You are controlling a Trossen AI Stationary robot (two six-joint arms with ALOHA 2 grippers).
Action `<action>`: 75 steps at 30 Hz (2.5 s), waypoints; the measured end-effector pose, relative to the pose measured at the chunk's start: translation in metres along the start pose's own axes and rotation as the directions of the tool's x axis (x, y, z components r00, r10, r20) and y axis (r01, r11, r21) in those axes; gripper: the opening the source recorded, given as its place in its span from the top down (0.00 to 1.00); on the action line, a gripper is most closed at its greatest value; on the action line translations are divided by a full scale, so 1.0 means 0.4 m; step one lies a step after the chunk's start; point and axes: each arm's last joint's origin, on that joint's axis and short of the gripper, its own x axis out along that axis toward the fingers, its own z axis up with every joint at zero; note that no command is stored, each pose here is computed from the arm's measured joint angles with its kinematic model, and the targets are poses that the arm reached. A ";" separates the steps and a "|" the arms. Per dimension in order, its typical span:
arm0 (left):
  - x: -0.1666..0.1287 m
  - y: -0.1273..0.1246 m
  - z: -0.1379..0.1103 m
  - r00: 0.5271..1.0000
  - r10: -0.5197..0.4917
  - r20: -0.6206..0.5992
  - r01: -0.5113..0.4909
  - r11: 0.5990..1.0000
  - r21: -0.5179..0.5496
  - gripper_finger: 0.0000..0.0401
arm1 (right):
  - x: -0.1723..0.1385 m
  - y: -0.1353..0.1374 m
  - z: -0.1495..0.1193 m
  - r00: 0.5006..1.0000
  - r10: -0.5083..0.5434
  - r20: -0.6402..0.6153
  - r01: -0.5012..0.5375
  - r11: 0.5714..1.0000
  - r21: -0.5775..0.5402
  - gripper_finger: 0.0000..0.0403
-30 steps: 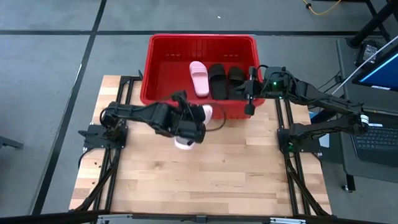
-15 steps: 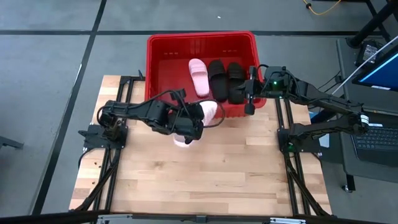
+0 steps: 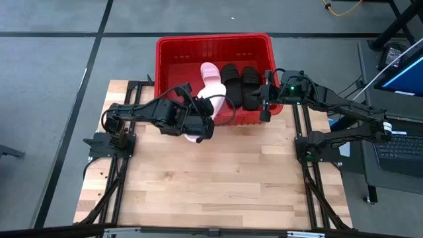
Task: Pick and place slides into bin
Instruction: Put the pink slide into the red bin
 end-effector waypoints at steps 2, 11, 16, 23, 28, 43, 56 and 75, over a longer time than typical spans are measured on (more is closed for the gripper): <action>0.009 0.016 0.000 1.000 0.013 -0.008 -0.013 1.000 -0.015 0.99 | 0.000 0.000 0.000 1.000 0.000 0.000 0.000 1.000 0.000 0.99; 0.074 0.090 0.002 0.987 0.149 -0.057 -0.147 0.988 0.043 0.99 | 0.000 0.000 0.000 1.000 0.001 0.000 -0.001 1.000 0.001 0.99; 0.127 0.136 -0.002 0.974 0.197 -0.115 -0.189 0.979 0.079 0.99 | 0.000 -0.001 0.003 1.000 -0.004 0.013 0.004 1.000 0.000 0.99; 0.224 0.235 -0.023 0.937 0.255 -0.239 -0.236 0.966 0.102 0.99 | 0.000 -0.001 0.003 1.000 -0.005 0.014 0.005 1.000 0.000 0.99; 0.288 0.309 -0.050 0.907 0.263 -0.328 -0.266 0.963 0.038 0.99 | 0.002 -0.001 0.003 1.000 -0.004 0.013 0.004 1.000 0.002 0.99; 0.447 0.349 -0.085 0.909 0.195 -0.369 -0.190 0.980 0.050 0.99 | 0.076 -0.004 -0.007 1.000 0.004 -0.011 -0.004 1.000 0.021 0.99; 0.642 0.256 -0.207 0.888 0.084 -0.451 -0.067 0.996 0.055 0.99 | 0.087 -0.036 -0.027 0.998 -0.037 -0.049 0.039 0.997 0.059 0.99; 0.796 0.243 -0.364 0.901 -0.005 -0.435 -0.010 0.999 -0.033 0.99 | 0.080 -0.075 -0.045 0.993 -0.092 -0.074 0.099 0.990 0.104 0.99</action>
